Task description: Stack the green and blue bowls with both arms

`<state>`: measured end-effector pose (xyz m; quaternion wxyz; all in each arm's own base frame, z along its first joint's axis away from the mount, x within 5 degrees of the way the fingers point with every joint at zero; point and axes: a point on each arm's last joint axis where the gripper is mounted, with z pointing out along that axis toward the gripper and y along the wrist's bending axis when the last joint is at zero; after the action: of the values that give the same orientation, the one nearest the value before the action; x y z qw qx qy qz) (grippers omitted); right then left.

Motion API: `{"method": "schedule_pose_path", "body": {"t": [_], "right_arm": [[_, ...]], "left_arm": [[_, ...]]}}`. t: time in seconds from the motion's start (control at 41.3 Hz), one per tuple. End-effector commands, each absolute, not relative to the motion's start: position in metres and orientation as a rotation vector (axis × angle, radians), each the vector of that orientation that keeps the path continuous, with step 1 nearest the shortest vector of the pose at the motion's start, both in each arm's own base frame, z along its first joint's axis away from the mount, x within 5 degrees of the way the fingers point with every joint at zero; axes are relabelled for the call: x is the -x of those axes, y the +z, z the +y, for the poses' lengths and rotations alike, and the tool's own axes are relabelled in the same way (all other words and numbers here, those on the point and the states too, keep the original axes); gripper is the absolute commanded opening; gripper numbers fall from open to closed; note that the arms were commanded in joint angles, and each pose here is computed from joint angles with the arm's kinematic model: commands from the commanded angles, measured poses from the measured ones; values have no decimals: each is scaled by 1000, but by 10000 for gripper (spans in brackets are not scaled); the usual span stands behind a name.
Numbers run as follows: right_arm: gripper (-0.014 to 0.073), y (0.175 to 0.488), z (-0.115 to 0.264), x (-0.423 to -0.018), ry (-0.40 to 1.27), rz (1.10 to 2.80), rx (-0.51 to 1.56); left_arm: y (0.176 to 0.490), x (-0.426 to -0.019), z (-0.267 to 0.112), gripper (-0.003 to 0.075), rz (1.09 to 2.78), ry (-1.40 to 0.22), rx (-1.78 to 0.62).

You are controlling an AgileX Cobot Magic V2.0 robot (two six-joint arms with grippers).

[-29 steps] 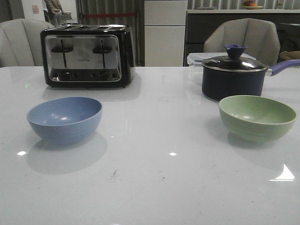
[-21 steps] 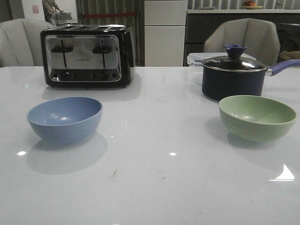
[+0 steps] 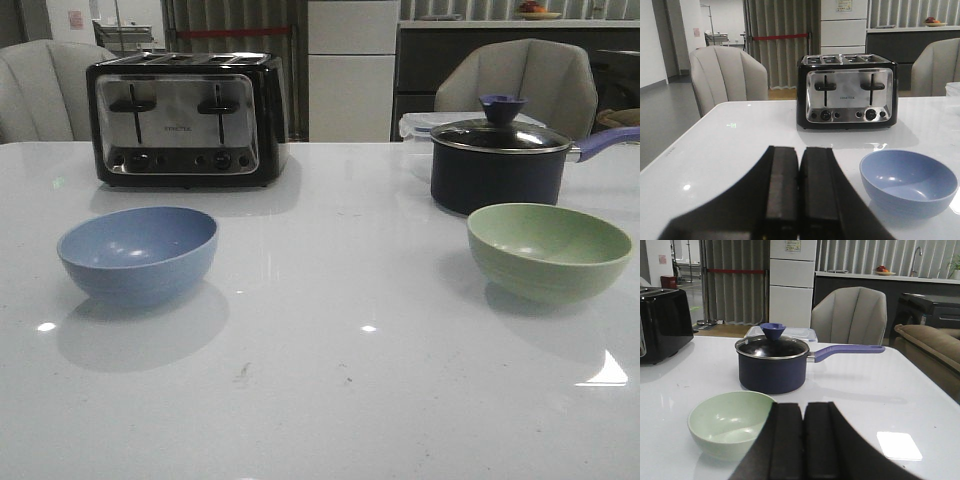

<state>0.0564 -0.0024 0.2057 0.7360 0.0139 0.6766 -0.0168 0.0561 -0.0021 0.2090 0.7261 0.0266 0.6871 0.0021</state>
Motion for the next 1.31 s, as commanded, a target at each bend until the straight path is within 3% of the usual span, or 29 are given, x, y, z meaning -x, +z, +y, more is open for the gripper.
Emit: {"method": "schedule_pose_path", "body": {"t": [0.0, 0.17, 0.387, 0.533, 0.702, 0.993, 1.283], "right_arm": [[29, 217, -2, -53, -43, 1366, -21], [29, 241, -1, -48, -42, 1261, -16], [29, 307, -2, -26, -53, 1231, -28], [29, 349, -3, -21, -58, 1309, -41], [29, 380, -5, -38, -62, 1517, -61], [29, 363, -8, -89, -67, 1878, -80], [29, 341, -10, -125, -69, 2081, -85]], "left_arm": [[220, -53, -1, 100, 1376, -4, -40], [241, -48, 0, 100, 1231, -2, -26], [314, -24, -1, 100, 1143, -11, -33], [362, -13, -1, 100, 1188, -18, -46], [399, -28, -3, 100, 1371, -25, -67], [386, -75, -6, 100, 1711, -35, -90], [356, -111, -8, 100, 1900, -38, -95]]}}
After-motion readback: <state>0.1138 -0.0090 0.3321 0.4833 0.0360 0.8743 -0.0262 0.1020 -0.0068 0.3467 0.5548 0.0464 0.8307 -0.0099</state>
